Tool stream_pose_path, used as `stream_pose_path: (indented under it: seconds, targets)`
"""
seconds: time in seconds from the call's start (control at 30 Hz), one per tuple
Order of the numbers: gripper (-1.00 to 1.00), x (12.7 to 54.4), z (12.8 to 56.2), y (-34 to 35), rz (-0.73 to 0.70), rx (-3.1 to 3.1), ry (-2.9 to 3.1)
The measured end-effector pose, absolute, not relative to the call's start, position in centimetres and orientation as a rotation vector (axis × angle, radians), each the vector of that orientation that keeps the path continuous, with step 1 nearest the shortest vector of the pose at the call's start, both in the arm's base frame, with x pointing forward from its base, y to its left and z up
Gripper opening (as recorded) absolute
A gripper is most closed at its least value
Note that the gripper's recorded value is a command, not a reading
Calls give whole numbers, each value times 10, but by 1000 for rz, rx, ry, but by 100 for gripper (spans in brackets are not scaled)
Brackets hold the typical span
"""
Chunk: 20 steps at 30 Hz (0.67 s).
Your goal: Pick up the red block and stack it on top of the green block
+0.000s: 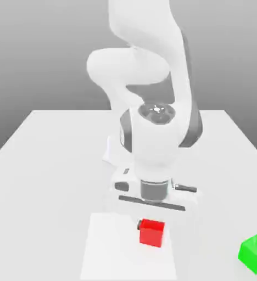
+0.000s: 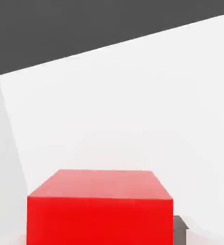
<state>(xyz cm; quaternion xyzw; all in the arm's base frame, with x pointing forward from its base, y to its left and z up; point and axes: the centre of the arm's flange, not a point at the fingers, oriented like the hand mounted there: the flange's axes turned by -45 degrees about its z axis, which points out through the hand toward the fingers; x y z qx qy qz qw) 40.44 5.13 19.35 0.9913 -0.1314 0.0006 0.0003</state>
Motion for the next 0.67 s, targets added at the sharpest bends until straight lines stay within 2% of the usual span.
stream_pose_path:
  seconds: [0.13,0.4,0.53,0.57,0.67]
  targets:
    - [-100,422,216,102,-2,3137,-55]
    - [-100,445,241,264,-2,2988,969]
    - [-100,445,197,283,0,2953,1073]
    - [100,444,187,284,0,2952,1077]
    - [100,444,187,284,0,2952,1077]
